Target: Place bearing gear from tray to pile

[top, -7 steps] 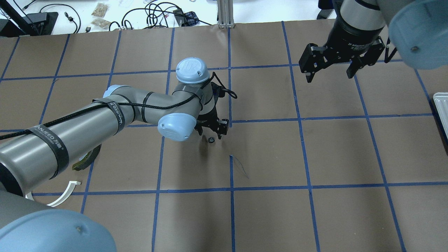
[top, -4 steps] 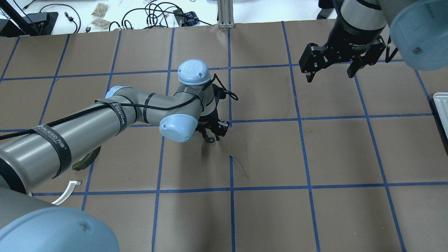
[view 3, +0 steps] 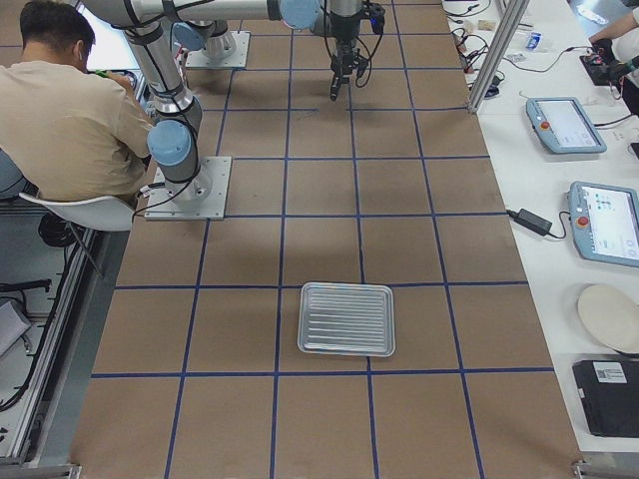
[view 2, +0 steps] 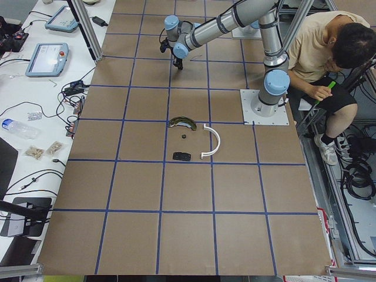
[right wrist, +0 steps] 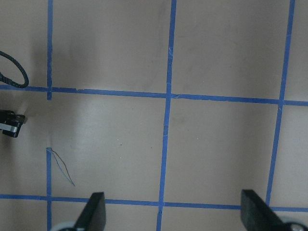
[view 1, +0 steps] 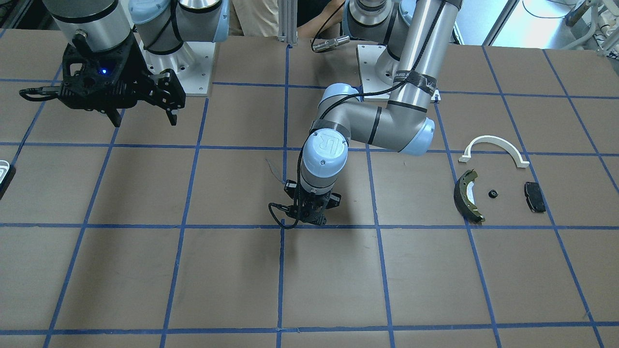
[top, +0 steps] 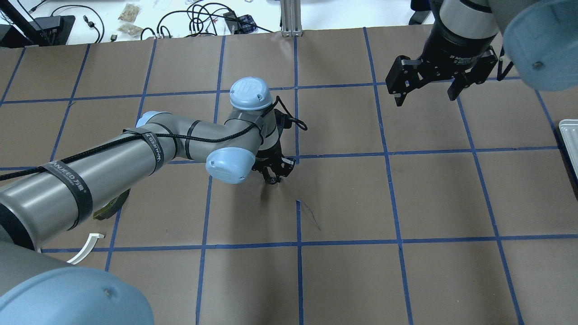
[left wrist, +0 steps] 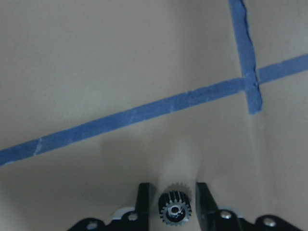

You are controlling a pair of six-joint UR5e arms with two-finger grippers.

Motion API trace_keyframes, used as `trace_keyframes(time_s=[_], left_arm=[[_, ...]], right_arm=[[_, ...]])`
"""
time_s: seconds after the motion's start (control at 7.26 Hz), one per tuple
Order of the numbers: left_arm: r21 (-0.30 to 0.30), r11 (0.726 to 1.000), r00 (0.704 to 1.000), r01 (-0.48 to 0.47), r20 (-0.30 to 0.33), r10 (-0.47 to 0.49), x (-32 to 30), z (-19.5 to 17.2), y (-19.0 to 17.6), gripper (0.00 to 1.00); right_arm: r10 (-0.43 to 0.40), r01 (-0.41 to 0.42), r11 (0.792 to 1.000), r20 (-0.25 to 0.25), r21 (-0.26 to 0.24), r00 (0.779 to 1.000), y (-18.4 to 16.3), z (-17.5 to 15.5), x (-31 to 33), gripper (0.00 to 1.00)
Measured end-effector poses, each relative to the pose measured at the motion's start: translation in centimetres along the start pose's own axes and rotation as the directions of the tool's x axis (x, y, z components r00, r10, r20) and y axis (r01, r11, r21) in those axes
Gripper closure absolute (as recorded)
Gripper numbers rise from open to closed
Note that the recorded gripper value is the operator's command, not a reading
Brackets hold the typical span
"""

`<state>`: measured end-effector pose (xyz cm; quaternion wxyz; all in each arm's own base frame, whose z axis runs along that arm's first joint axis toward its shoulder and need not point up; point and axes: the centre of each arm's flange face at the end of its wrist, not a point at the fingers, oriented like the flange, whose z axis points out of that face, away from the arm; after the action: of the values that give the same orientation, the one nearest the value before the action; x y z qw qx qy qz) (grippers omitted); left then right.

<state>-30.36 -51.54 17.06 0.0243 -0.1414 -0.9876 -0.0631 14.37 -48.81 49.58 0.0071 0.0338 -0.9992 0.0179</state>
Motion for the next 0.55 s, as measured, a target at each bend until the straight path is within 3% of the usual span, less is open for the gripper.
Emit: trace_keyframes(time_s=[0.28,0.55], left_arm=[[0.019,1.0,1.0,-0.008,0.006,0.008,-0.2,-1.1,-0.4,1.0],[0.046,0.999,1.0,-0.001,0.004,0.001,-2.4,-4.7,-1.9,1.0]], right_arm=[[0.0,0.0,1.0,0.0,0.0,1.0,0.0,0.0,0.0,0.0],[0.0,0.0,1.0,0.0,-0.001,1.0,0.0,0.0,0.0,0.0]])
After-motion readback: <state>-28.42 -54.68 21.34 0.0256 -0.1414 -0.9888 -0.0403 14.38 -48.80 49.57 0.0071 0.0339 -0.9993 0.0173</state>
